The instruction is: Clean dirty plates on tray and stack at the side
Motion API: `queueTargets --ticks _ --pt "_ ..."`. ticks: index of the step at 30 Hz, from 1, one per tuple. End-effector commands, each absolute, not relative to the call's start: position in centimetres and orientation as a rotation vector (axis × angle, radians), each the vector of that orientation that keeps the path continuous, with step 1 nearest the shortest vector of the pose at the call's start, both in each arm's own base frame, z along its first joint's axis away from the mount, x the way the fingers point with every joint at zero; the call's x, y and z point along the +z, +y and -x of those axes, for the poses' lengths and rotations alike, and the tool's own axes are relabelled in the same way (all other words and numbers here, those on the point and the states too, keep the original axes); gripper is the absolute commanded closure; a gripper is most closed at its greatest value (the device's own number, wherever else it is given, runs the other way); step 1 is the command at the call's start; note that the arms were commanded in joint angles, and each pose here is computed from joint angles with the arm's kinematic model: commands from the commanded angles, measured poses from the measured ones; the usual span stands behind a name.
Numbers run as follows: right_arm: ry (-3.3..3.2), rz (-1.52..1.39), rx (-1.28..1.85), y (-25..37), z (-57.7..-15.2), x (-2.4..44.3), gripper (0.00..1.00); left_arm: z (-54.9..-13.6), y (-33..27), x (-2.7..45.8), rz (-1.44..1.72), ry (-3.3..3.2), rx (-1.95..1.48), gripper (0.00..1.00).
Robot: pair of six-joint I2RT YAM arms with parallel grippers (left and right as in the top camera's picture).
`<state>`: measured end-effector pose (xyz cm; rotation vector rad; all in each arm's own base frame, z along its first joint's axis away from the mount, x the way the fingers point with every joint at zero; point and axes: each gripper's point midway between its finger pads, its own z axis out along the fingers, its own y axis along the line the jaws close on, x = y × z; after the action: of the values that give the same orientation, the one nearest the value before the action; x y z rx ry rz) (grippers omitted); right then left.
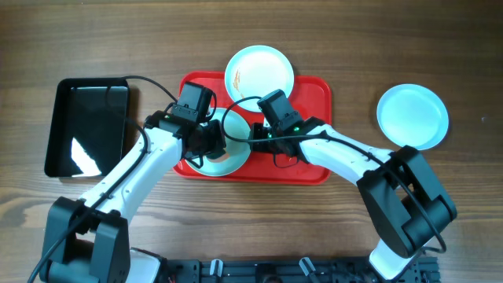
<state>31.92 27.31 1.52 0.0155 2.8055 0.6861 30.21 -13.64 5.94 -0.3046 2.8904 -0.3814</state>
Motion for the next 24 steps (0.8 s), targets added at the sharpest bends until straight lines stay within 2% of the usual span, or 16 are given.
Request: queueTargets --ticks 1,16,20,24 --pt "2.805 -0.02 0.667 27.2 -31.8 1.8 0.7 -30.1 -13.4 5.6 0.283 2.897 -0.352 0.96" --pt "2.794 0.03 0.636 28.5 -31.3 1.1 0.71 -30.0 -13.4 5.5 0.284 2.901 -0.349 0.96" --pt "2.794 0.015 0.594 28.0 -31.4 0.8 0.85 -29.9 -13.3 5.5 0.285 2.904 -0.347 0.96" --pt "2.806 -0.007 0.589 28.0 -31.3 0.3 0.84 -30.0 -13.4 5.6 0.284 2.899 -0.35 0.96"
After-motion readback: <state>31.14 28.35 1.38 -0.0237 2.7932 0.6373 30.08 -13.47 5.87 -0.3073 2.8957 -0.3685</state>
